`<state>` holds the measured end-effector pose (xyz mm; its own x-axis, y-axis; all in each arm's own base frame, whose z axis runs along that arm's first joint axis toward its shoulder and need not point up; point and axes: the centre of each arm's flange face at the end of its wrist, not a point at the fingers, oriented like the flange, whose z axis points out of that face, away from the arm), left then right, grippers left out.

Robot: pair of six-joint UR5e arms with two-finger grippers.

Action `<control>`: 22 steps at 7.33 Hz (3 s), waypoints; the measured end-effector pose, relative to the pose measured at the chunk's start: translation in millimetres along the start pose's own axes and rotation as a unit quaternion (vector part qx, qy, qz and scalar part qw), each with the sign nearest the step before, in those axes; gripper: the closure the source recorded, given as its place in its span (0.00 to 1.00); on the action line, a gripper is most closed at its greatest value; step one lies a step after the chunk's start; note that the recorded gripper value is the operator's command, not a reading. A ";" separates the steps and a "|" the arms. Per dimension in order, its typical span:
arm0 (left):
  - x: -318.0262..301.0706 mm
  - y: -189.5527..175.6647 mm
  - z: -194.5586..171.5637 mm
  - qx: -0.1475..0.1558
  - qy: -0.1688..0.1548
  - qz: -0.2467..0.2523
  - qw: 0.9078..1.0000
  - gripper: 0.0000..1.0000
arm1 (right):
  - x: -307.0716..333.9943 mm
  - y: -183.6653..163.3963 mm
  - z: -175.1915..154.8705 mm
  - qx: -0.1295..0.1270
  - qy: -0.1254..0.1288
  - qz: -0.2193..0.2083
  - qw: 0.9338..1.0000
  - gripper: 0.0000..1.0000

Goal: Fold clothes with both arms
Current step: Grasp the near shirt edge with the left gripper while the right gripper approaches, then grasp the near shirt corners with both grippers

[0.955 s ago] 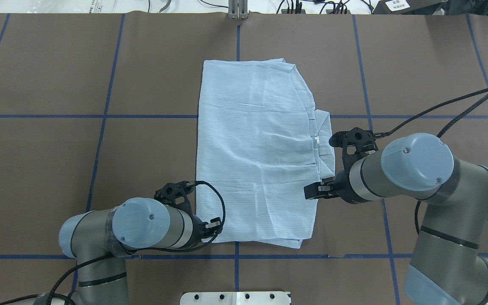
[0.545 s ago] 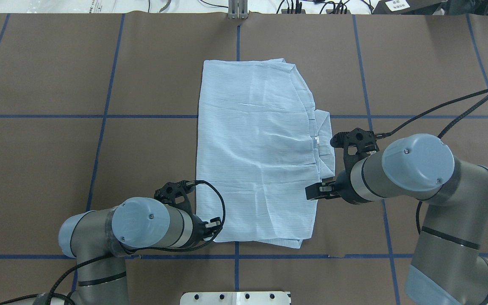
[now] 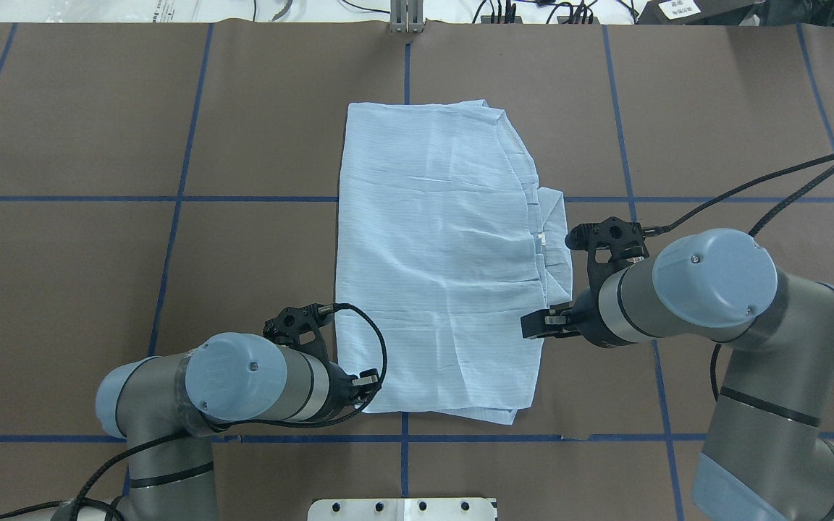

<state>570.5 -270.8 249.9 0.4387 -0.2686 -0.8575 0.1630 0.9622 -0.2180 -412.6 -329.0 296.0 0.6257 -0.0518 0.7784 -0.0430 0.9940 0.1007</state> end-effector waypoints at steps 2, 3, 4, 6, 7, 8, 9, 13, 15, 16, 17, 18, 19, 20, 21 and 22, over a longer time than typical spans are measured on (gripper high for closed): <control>5.8 -4.9 -12.3 0.002 0.013 0.003 1.000 1.00 | -12.4 14.4 6.0 -0.003 -0.003 0.054 0.999 0.00; 6.9 -7.4 -15.0 0.003 0.016 0.002 1.000 1.00 | -27.2 31.9 13.5 -0.001 -0.004 0.096 0.995 0.00; 7.4 -10.4 -16.7 0.006 0.017 0.002 1.000 1.00 | -43.4 52.7 22.6 0.004 -0.004 0.139 0.990 0.00; 7.3 -12.8 -17.9 0.007 0.018 0.001 1.000 1.00 | -67.0 88.0 47.0 0.015 0.006 0.234 0.972 0.00; 6.9 -13.2 -17.8 0.007 0.018 0.001 1.000 1.00 | -72.5 93.1 61.1 0.021 0.019 0.288 0.957 0.00; 6.5 -13.7 -17.9 0.008 0.018 0.001 1.000 1.00 | -75.6 94.5 69.8 0.027 0.029 0.322 0.946 0.00; 6.4 -14.1 -17.9 0.008 0.018 0.000 1.000 1.00 | -77.7 94.6 74.9 0.030 0.035 0.345 0.938 0.00; 6.4 -17.1 -19.0 0.011 0.018 -0.001 1.000 1.00 | -86.0 94.3 97.0 0.032 0.051 0.379 0.923 0.00; 6.4 -17.6 -19.2 0.011 0.018 -0.001 1.000 1.00 | -85.5 95.6 101.6 0.030 0.056 0.381 0.922 0.08; 6.1 -17.9 -19.2 0.012 0.018 -0.001 1.000 1.00 | -84.5 96.2 103.1 0.030 0.058 0.381 0.922 0.20; 6.0 -18.1 -19.2 0.012 0.018 -0.001 1.000 1.00 | -84.2 96.8 103.6 0.029 0.059 0.380 0.923 0.28; 6.0 -18.3 -19.3 0.012 0.018 -0.001 1.000 1.00 | -84.6 97.2 103.8 0.028 0.059 0.378 0.923 0.34; 5.8 -18.4 -19.2 0.012 0.018 -0.001 1.000 1.00 | -85.4 97.7 103.6 0.027 0.059 0.377 0.924 0.35; 5.6 -18.5 -19.0 0.013 0.018 -0.001 1.000 1.00 | -86.2 98.3 103.2 0.025 0.059 0.377 0.924 0.35; 5.5 -18.6 -18.9 0.013 0.018 -0.001 1.000 1.00 | -87.0 98.9 102.6 0.023 0.058 0.377 0.924 0.35; 5.4 -18.6 -18.8 0.013 0.018 -0.001 1.000 1.00 | -88.0 99.3 102.1 0.020 0.058 0.377 0.924 0.34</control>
<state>553.2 -289.3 240.5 0.4069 -0.2690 -0.8729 0.1867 0.9600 -0.2088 -551.4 -235.6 300.8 0.4848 0.6666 0.5662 -0.5281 0.7391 -0.4180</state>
